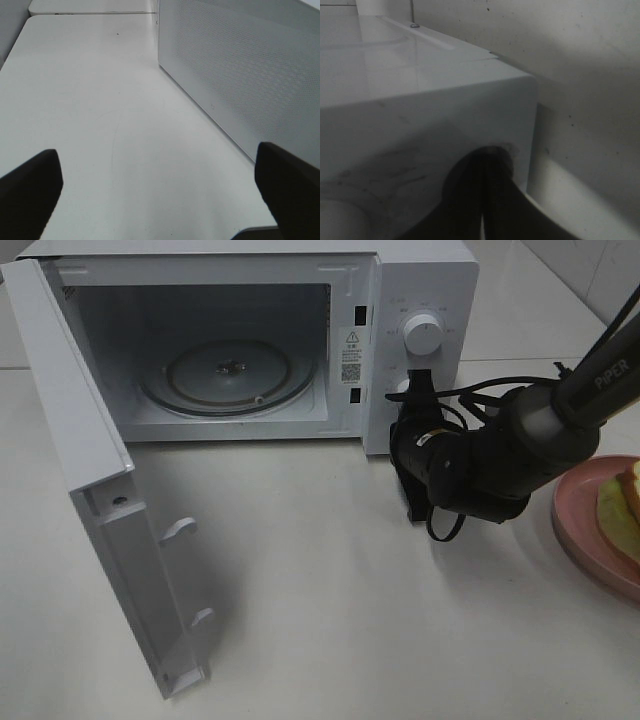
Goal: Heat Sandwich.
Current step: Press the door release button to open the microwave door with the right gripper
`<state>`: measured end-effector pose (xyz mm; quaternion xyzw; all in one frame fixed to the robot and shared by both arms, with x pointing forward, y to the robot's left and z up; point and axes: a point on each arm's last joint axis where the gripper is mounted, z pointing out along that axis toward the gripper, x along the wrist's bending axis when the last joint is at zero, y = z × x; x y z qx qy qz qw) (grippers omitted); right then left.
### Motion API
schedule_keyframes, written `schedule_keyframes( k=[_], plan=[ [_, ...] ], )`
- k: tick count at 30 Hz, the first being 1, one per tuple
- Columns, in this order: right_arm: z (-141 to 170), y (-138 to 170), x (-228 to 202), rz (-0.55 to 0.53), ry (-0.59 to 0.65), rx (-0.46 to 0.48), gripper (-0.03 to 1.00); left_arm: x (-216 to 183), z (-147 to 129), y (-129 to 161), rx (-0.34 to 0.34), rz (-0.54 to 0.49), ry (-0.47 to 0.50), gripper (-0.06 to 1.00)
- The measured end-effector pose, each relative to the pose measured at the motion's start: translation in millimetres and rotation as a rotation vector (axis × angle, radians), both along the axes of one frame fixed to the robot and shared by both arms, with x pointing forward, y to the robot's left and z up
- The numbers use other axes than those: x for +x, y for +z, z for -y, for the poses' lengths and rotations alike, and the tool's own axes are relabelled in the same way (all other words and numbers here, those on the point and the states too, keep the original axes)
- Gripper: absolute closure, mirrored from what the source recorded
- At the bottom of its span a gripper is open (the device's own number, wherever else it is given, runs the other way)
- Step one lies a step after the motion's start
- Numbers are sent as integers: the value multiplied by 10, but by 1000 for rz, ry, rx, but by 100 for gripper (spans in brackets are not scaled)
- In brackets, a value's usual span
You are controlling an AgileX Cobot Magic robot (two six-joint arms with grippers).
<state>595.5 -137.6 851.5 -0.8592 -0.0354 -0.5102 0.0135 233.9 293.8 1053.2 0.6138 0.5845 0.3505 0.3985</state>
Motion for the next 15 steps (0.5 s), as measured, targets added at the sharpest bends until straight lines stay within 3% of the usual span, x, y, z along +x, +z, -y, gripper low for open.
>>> schedule_keyframes(
  k=[15],
  plan=[
    [123, 72, -116, 10, 64, 29, 96, 0, 0, 0, 0, 0, 0, -5]
  ],
)
